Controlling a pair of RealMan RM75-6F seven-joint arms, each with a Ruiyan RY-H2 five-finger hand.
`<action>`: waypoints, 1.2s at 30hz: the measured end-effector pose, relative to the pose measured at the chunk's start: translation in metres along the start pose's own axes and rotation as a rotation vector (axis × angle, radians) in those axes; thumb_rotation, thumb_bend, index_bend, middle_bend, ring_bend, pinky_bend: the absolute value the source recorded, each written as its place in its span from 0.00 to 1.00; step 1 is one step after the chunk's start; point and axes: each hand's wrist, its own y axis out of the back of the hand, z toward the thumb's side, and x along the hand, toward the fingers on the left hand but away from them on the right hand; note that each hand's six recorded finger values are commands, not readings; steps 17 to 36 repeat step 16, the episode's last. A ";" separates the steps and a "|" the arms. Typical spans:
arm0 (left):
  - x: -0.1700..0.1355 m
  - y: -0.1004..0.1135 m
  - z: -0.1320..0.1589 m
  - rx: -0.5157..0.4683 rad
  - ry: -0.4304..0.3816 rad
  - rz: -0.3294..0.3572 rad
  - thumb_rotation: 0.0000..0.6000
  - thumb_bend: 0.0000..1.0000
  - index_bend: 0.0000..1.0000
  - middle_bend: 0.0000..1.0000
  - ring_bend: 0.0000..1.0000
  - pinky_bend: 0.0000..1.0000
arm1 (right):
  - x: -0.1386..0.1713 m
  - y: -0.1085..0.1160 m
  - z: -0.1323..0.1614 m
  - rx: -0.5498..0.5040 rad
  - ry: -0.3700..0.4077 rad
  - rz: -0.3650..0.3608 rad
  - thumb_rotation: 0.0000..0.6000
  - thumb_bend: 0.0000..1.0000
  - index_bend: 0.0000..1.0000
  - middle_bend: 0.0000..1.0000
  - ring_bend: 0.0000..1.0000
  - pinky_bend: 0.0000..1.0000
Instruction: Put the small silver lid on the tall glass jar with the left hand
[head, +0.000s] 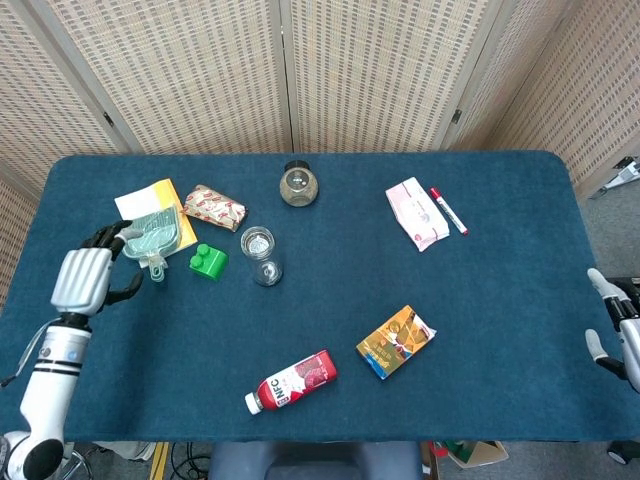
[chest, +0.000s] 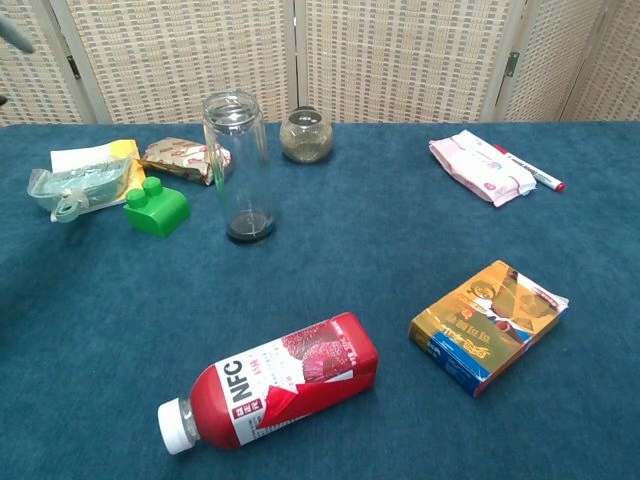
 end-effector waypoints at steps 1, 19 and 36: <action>-0.007 -0.001 -0.005 0.003 0.017 0.006 1.00 0.33 0.22 0.10 0.12 0.21 | -0.001 -0.001 0.002 -0.007 0.011 0.001 1.00 0.44 0.05 0.20 0.12 0.28; -0.097 -0.022 -0.035 0.032 0.146 0.020 1.00 0.32 0.21 0.10 0.12 0.16 | -0.013 -0.021 0.021 -0.030 0.073 0.024 1.00 0.44 0.05 0.20 0.12 0.28; -0.097 -0.022 -0.035 0.032 0.146 0.020 1.00 0.32 0.21 0.10 0.12 0.16 | -0.013 -0.021 0.021 -0.030 0.073 0.024 1.00 0.44 0.05 0.20 0.12 0.28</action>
